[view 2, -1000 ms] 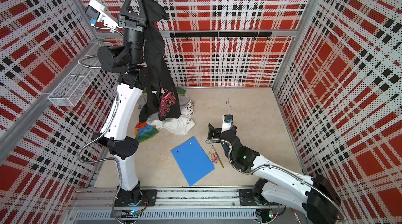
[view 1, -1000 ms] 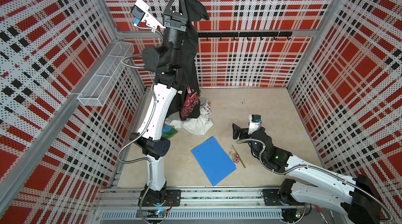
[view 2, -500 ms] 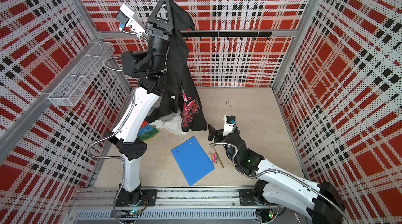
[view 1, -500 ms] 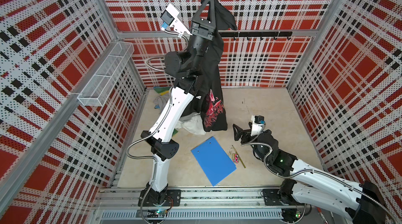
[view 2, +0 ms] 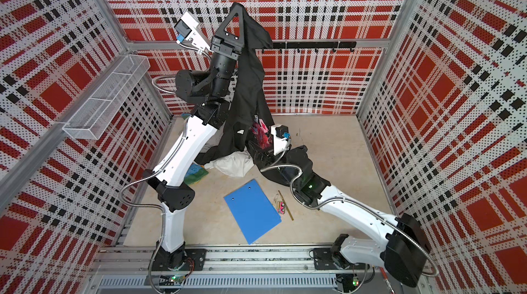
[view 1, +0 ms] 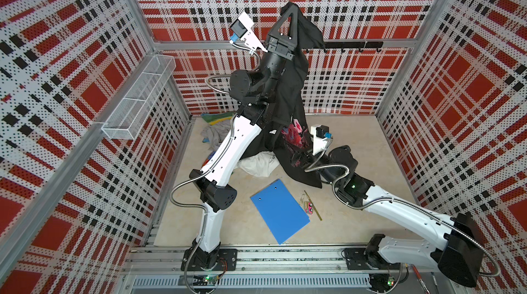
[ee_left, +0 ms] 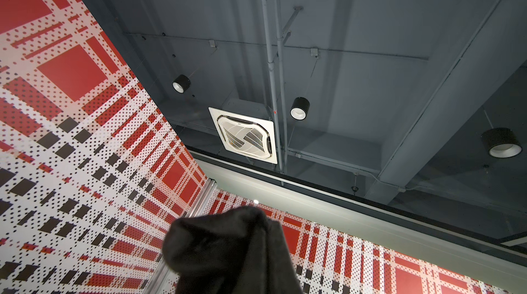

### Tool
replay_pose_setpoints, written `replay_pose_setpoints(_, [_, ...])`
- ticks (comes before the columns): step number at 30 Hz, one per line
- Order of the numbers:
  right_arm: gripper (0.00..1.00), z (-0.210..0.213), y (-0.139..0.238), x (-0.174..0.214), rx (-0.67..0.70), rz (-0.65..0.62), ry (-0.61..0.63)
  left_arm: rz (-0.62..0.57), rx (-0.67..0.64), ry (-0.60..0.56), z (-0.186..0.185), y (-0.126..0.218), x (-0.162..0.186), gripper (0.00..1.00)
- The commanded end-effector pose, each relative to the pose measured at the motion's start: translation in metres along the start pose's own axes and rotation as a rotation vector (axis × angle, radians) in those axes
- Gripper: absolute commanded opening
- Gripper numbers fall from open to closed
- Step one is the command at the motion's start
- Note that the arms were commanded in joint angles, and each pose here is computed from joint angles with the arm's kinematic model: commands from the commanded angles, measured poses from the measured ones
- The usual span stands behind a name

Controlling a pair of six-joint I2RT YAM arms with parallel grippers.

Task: Pick out a specific cloth from the pile
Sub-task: 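Grasp the hanging black shirt's lower part with the right gripper while left holds it up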

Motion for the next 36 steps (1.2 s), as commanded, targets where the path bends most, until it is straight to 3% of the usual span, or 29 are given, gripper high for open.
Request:
replay_pose_setpoints(1, [1.00, -0.005, -0.006, -0.038, -0.033, -0.117, 0.000, -0.040, 0.097, -0.018, -0.044, -0.002, -0.026, 0.00])
replay_pose_setpoints(8, [1.00, 0.014, -0.032, -0.058, -0.198, -0.100, 0.033, -0.022, 0.095, -0.007, -0.040, 0.000, -0.019, 0.00])
replay_pose_setpoints(20, [1.00, 0.046, -0.053, -0.043, -0.364, -0.061, 0.008, -0.002, 0.084, -0.009, -0.033, 0.001, -0.013, 0.00])
replay_pose_setpoints(31, [1.00, 0.049, -0.052, -0.021, -0.271, -0.024, 0.115, -0.005, 0.084, -0.005, -0.031, 0.001, -0.014, 0.00])
replay_pose_setpoints(36, [1.00, 0.036, -0.046, -0.041, -0.167, -0.147, 0.046, 0.002, 0.077, -0.006, -0.029, 0.002, -0.012, 0.00])
Point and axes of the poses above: each gripper's point midway between its finger pads, its own y axis back along the fingers, its own z axis along the line the jaws close on, x = y × z, the point moved 1 cm from there along y, back along the fingers, and after that the axes turned 1 degree about y, right-handed, at the moved point
